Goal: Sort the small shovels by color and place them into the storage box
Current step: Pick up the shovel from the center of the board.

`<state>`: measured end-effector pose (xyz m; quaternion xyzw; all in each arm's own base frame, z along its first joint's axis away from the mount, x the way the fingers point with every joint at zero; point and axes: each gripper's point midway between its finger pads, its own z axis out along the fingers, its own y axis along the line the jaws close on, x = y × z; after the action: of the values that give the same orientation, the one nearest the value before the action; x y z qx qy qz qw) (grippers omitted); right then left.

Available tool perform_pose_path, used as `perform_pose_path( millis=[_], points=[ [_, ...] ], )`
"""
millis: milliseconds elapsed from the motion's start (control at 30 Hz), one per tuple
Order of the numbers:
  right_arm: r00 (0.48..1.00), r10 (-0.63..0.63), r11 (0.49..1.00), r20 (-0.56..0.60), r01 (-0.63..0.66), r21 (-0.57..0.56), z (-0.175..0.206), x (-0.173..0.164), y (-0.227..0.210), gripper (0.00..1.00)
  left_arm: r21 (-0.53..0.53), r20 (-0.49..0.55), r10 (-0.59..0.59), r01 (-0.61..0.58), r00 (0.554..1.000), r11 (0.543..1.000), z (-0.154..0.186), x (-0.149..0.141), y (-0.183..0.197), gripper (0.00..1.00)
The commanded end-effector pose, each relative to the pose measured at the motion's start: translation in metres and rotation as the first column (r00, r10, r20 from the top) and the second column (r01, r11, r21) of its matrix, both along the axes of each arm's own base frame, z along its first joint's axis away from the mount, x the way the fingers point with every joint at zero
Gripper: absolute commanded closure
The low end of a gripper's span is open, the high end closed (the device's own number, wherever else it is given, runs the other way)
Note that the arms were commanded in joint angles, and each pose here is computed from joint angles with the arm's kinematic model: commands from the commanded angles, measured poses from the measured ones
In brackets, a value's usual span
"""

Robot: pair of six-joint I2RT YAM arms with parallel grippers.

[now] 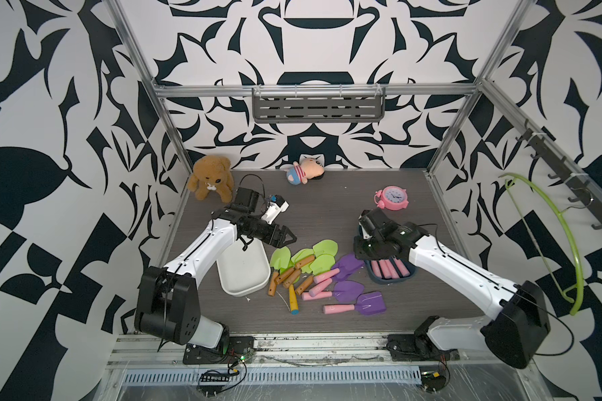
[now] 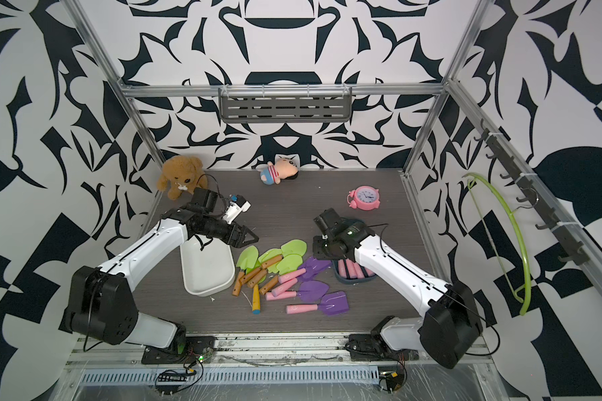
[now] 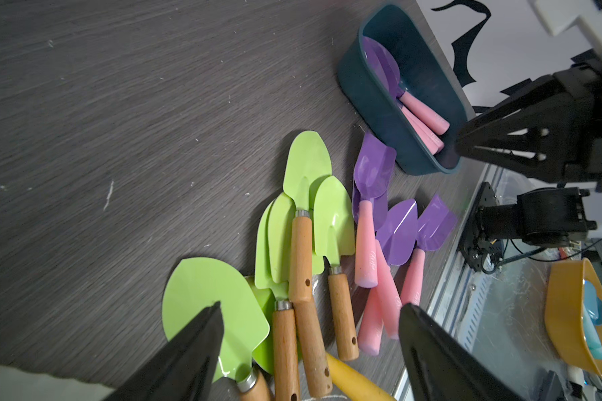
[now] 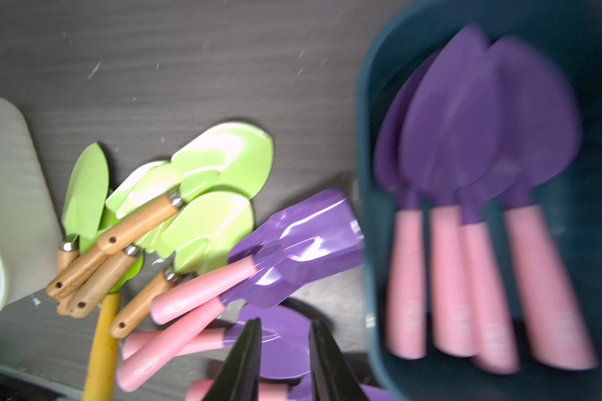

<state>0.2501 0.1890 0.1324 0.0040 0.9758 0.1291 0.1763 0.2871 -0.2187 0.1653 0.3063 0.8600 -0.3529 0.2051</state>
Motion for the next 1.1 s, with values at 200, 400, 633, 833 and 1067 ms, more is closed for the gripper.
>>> perform_pose_path(
  millis=[200, 400, 633, 833, 1067],
  points=[
    [0.988, -0.153, 0.986, 0.011, 0.152, 0.063, -0.004, -0.003, 0.001, 0.69, 0.179, -0.033, -0.292, 0.293, 0.956, 0.939, -0.041, -0.063, -0.053, 0.21],
    [0.988, -0.155, 0.987, 0.03, 0.153, 0.04, -0.002, -0.005, -0.007, 0.69, 0.276, -0.08, -0.394, 0.4, 0.916, 0.874, -0.073, -0.086, -0.077, 0.27],
    [0.988, -0.155, 0.987, 0.027, 0.154, 0.043, -0.008, -0.008, -0.008, 0.69, 0.346, -0.102, -0.432, 0.439, 0.896, 0.829, -0.095, -0.093, -0.091, 0.31],
    [0.988, -0.152, 0.988, 0.027, 0.151, 0.044, -0.011, -0.008, -0.008, 0.69, 0.389, -0.108, -0.409, 0.417, 0.906, 0.821, -0.107, -0.083, -0.093, 0.39],
    [0.988, -0.151, 0.988, 0.029, 0.149, 0.045, -0.014, -0.008, -0.008, 0.69, 0.409, -0.121, -0.391, 0.405, 0.912, 0.817, -0.115, -0.078, -0.095, 0.45]
  ],
)
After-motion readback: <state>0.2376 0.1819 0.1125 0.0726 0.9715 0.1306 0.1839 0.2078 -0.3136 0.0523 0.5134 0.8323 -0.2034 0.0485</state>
